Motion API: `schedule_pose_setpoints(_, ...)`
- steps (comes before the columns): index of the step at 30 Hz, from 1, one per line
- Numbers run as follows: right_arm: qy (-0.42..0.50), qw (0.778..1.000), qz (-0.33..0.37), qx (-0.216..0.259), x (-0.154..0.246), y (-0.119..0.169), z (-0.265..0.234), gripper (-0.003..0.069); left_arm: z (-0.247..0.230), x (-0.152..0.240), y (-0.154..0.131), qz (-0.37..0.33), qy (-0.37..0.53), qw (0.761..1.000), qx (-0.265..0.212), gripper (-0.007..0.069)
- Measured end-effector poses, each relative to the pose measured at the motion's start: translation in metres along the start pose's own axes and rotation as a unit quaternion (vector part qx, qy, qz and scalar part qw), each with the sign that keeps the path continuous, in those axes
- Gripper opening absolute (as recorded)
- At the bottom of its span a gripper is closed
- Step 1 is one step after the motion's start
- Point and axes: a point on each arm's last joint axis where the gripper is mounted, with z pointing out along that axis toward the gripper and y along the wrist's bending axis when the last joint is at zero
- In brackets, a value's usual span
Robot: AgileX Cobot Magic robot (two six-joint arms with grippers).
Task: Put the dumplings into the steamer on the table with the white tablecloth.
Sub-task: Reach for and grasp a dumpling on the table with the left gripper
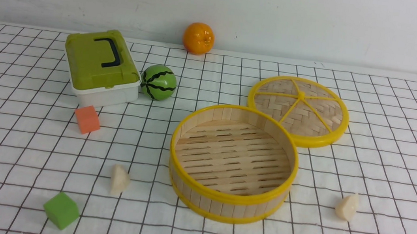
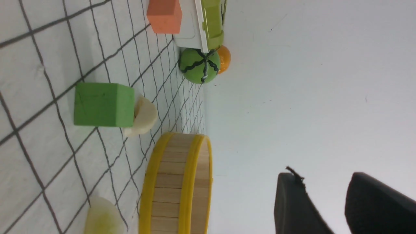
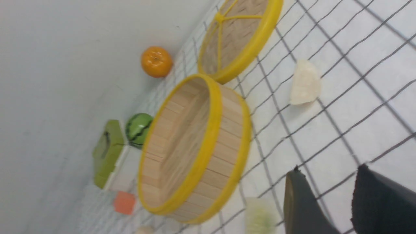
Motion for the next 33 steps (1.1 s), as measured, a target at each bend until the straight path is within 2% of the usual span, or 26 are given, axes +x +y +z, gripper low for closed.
schedule_pose_setpoints(3,-0.003,1.000,0.022,-0.010,-0.001,0.002,0.000,0.0240,0.000,0.001,-0.001,-0.026,0.003,1.000,0.004,0.0239)
schedule_pose_setpoints(5,-0.010,0.999,0.027,-0.014,-0.002,0.003,0.000,0.0240,0.000,0.002,-0.003,-0.013,0.009,1.000,0.004,0.0239)
schedule_pose_setpoints(9,-0.012,0.999,0.032,-0.016,-0.002,0.003,0.000,0.0240,-0.009,0.009,-0.035,0.128,0.036,0.990,0.036,0.0239)
schedule_pose_setpoints(11,-0.013,0.999,0.029,-0.017,-0.003,0.003,0.000,0.0240,-0.018,0.014,-0.060,0.228,0.049,0.970,0.063,0.0237)
schedule_pose_setpoints(12,-0.013,0.999,0.028,-0.018,-0.003,0.004,0.000,0.0240,-0.018,0.014,-0.060,0.236,0.049,0.968,0.063,0.0235)
schedule_pose_setpoints(13,-0.015,1.000,0.014,-0.022,-0.004,0.007,-0.001,0.0234,-0.023,0.018,-0.075,0.298,0.066,0.950,0.067,0.0218)
schedule_pose_setpoints(15,-0.025,0.999,-0.023,-0.038,-0.009,0.019,-0.005,0.0213,-0.025,0.022,-0.096,0.363,0.088,0.926,0.053,0.0183)
schedule_pose_setpoints(19,-0.047,0.989,-0.129,-0.061,-0.027,0.054,-0.014,0.0079,-0.011,0.022,-0.129,0.457,0.150,0.875,-0.051,0.0035)
schedule_pose_setpoints(20,-0.051,0.987,-0.142,-0.064,-0.029,0.059,-0.015,0.0062,-0.008,0.021,-0.130,0.465,0.154,0.869,-0.063,0.0027)
schedule_pose_setpoints(21,-0.047,0.980,-0.186,-0.060,-0.038,0.076,-0.014,0.0008,0.000,0.019,-0.145,0.494,0.181,0.845,-0.096,-0.0013)
schedule_pose_setpoints(22,-0.042,0.976,-0.207,-0.058,-0.042,0.083,-0.013,-0.0005,0.002,0.019,-0.149,0.505,0.186,0.836,-0.107,-0.0013)
schedule_pose_setpoints(23,-0.021,0.965,-0.257,-0.051,-0.049,0.100,-0.009,-0.0019,0.012,0.017,-0.164,0.527,0.213,0.811,-0.138,-0.0013)
schedule_pose_setpoints(25,0.016,0.948,-0.316,-0.044,-0.055,0.115,-0.002,-0.0021,0.021,0.015,-0.173,0.547,0.233,0.785,-0.173,-0.0013)
schedule_pose_setpoints(26,0.084,0.926,-0.367,-0.035,-0.059,0.128,0.010,-0.0020,0.032,0.014,-0.180,0.569,0.269,0.750,-0.204,-0.0013)
schedule_pose_setpoints(27,0.118,0.914,-0.388,-0.033,-0.061,0.134,0.015,-0.0020,0.039,0.013,-0.180,0.576,0.281,0.734,-0.223,-0.0013)
schedule_pose_setpoints(28,0.126,0.910,-0.393,-0.033,-0.061,0.135,0.017,-0.0020,0.040,0.014,-0.181,0.579,0.287,0.729,-0.226,-0.0013)
schedule_pose_setpoints(29,0.203,0.882,-0.424,-0.030,-0.063,0.143,0.028,-0.0020,0.055,0.015,-0.180,0.591,0.311,0.697,-0.260,-0.0013)
schedule_pose_setpoints(33,0.312,0.841,-0.440,-0.038,-0.061,0.150,0.047,-0.0013,0.085,0.025,-0.170,0.602,0.342,0.656,-0.300,-0.0013)
